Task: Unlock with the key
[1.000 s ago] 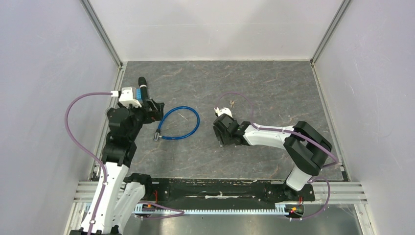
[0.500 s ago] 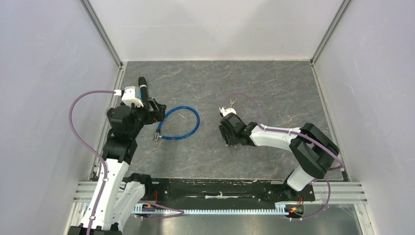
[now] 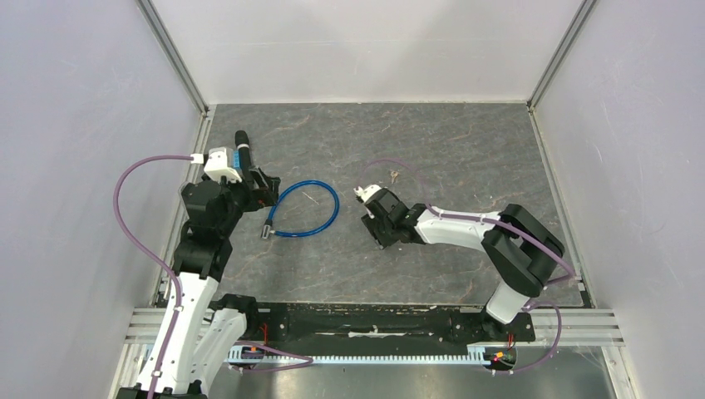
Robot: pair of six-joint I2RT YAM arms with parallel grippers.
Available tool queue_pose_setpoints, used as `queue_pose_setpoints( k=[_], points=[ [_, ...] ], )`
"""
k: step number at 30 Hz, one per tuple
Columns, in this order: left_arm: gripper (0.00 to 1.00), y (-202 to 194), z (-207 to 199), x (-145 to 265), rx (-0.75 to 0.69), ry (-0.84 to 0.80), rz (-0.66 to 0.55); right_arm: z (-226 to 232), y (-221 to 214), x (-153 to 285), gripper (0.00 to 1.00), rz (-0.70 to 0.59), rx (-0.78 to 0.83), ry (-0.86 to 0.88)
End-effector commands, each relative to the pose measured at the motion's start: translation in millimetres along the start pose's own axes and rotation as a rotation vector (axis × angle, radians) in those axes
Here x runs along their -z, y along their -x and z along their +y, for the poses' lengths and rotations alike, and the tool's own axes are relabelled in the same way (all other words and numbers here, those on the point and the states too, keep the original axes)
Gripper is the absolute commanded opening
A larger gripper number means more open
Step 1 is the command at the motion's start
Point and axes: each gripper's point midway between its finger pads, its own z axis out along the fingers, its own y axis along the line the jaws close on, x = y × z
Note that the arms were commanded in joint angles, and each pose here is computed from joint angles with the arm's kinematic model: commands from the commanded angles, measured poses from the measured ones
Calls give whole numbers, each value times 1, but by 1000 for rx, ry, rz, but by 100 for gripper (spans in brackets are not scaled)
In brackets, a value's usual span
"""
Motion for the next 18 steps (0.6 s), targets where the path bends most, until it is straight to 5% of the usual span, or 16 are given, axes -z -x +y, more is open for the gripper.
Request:
queue_pose_setpoints(
  k=[1,9,18],
  points=[
    [98,0,2,0,-20,9,-4,26,-1,-7,11,46,93,73],
    [98,-4,4,-3,-19,14,10,37,8,-13,9,66,95,61],
    [98,-8,4,-6,-9,15,31,39,30,4,56,13,91,63]
  ],
)
